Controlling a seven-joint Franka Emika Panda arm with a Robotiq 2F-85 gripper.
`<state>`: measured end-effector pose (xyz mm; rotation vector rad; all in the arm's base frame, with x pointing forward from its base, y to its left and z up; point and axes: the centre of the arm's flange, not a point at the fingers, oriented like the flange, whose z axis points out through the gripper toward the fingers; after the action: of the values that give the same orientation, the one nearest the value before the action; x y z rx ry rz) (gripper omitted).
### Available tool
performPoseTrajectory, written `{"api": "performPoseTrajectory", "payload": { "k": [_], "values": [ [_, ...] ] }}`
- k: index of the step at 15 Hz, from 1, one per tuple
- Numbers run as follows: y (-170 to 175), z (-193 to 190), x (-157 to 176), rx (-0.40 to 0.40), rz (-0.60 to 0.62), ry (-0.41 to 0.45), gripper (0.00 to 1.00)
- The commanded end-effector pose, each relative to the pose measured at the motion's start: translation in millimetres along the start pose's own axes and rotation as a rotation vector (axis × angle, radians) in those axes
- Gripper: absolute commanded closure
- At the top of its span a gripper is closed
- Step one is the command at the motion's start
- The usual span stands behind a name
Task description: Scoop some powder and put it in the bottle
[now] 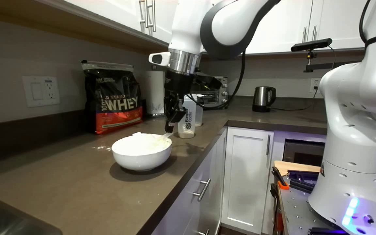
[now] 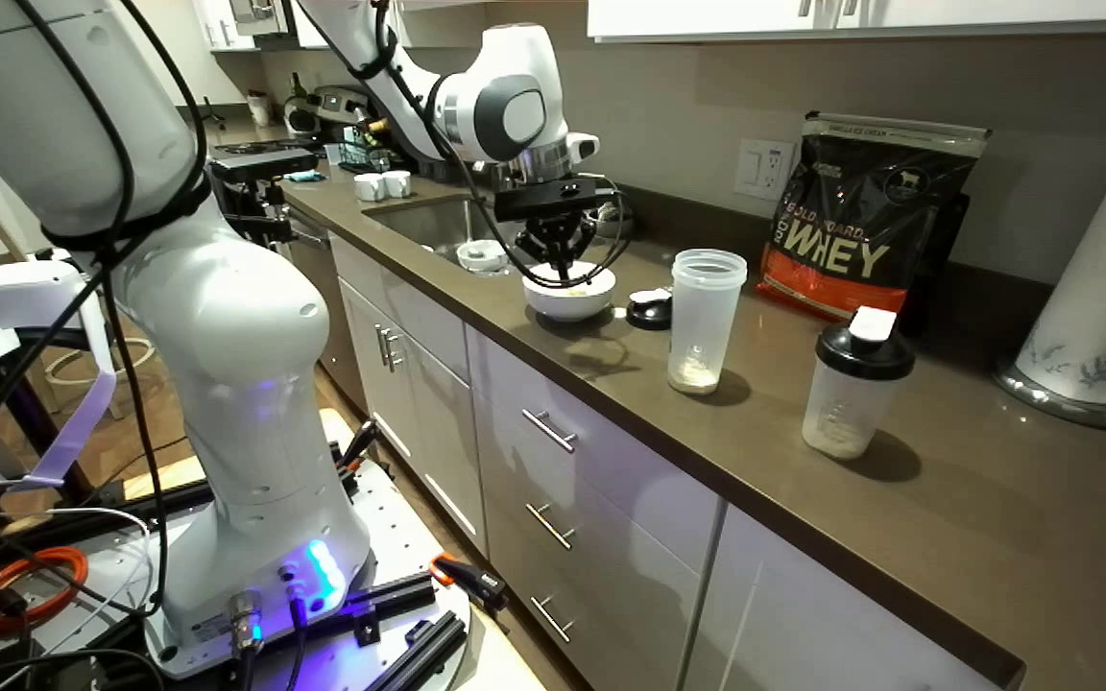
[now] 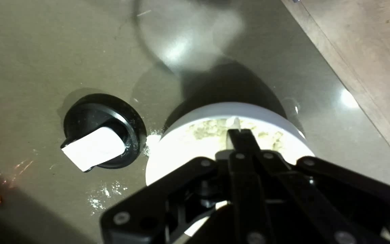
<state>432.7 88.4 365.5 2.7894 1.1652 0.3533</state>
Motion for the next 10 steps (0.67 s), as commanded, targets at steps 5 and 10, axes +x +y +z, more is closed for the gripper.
{"api": "performPoseTrajectory", "payload": {
  "k": [5,10],
  "values": [
    [-0.3,1.2,0.6,0.021,-0.022,0.029,0.66],
    [-3.9,5.6,2.1,0.026,-0.023,0.034,0.73]
  ]
}}
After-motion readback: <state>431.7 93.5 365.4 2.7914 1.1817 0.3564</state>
